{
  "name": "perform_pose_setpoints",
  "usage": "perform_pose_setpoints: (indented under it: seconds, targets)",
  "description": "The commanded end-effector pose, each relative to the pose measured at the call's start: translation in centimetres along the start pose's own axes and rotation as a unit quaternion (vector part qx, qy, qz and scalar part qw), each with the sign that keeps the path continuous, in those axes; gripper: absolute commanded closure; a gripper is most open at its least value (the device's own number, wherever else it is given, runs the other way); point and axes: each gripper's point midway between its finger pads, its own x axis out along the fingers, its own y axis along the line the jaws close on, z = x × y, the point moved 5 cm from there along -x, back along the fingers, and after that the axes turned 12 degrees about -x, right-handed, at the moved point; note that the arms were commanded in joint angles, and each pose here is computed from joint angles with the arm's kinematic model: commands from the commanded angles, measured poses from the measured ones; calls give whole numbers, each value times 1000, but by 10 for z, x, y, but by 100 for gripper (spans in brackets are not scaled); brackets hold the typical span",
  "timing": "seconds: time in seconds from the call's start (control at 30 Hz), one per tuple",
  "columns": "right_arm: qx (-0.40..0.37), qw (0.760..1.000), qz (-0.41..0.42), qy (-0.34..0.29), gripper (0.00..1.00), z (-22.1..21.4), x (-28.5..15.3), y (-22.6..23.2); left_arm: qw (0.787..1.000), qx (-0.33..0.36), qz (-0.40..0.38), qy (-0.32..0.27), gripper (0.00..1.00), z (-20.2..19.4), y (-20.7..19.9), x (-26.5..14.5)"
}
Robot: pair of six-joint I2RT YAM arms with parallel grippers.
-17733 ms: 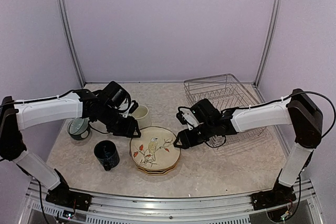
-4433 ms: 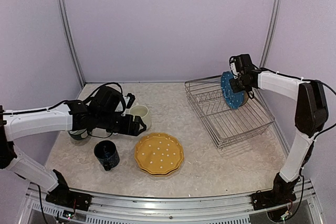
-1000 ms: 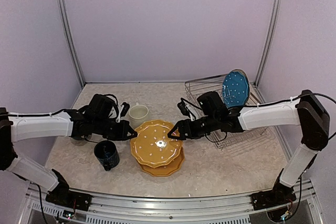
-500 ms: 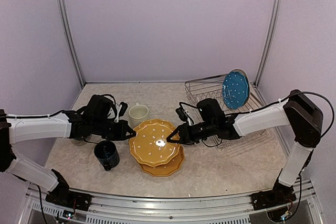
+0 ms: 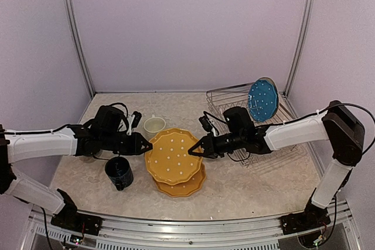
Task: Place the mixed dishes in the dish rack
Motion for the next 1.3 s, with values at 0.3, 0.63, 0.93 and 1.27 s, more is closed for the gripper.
perform_pose_setpoints:
  seconds: [0.3,0.63,0.93,1.27]
  targets:
    - [-137,978,-64,-144,100,115,-105,58,996,27,-50,-70,26,25,-32,-33]
    - [-198,833,-466,-222,100,195,-249,31,996,32,-20,-82,1,29,-38,-39]
    - [-201,713,-643,-196,100,231,-312,-16,997,39,-10,-63,1,28,-46,-28]
    - [-194,700,-676,-122,100,229,-305,-84,998,37,-2,-49,1,26,-48,-20]
